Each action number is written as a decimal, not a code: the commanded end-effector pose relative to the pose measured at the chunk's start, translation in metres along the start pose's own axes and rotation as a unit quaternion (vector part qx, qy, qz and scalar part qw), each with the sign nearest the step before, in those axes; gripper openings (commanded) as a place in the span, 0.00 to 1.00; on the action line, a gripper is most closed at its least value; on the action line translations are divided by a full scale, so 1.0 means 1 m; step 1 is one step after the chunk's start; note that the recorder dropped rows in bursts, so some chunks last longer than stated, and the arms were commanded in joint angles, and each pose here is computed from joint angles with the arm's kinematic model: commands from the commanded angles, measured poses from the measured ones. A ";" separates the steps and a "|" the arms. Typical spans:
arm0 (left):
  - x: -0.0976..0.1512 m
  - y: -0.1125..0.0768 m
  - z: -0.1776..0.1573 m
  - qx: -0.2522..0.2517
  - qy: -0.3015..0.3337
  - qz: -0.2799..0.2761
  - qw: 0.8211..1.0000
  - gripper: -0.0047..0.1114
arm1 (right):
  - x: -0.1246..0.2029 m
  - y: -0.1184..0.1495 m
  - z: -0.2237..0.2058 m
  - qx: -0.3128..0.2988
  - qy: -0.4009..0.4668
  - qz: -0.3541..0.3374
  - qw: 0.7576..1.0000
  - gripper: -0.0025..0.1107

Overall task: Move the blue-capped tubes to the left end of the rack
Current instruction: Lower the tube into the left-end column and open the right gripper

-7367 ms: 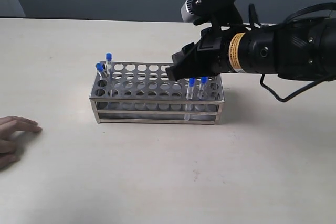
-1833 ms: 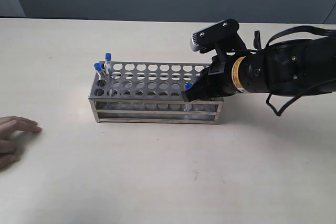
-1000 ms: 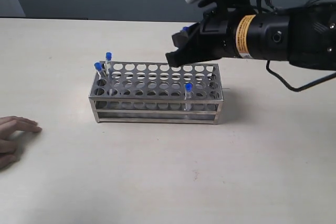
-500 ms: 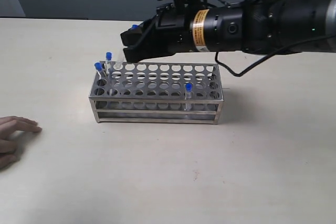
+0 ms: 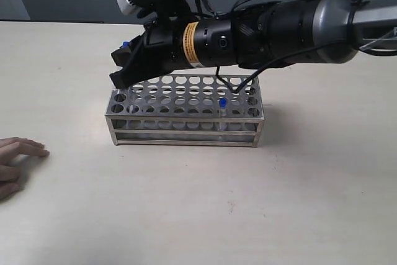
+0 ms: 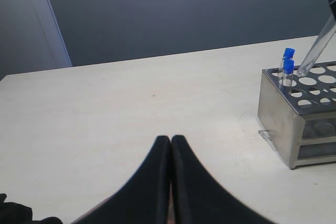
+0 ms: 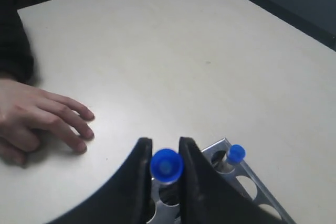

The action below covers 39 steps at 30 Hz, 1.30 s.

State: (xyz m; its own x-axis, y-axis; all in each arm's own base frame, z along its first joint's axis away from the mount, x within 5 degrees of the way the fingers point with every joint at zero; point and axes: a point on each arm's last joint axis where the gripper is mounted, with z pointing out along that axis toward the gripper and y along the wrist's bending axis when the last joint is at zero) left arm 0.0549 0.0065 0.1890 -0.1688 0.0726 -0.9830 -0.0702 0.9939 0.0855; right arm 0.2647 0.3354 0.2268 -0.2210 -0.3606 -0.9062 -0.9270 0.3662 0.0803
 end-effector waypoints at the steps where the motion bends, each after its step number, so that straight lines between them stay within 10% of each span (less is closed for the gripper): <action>1: -0.002 0.000 0.000 0.003 -0.005 -0.003 1.000 0.05 | 0.003 -0.002 0.003 0.012 0.020 -0.013 1.000 0.02; 39: -0.002 0.000 0.000 0.003 -0.005 -0.003 1.000 0.05 | 0.009 0.013 0.035 -0.042 0.048 -0.069 0.996 0.02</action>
State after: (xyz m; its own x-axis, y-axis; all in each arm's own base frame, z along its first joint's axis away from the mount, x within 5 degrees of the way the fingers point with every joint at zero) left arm 0.0549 0.0065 0.1890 -0.1688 0.0726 -0.9830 -0.0702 0.9939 0.0855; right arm 0.2674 0.3565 0.2082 -0.1390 -0.4717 -0.8708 -0.9608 0.2771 0.0033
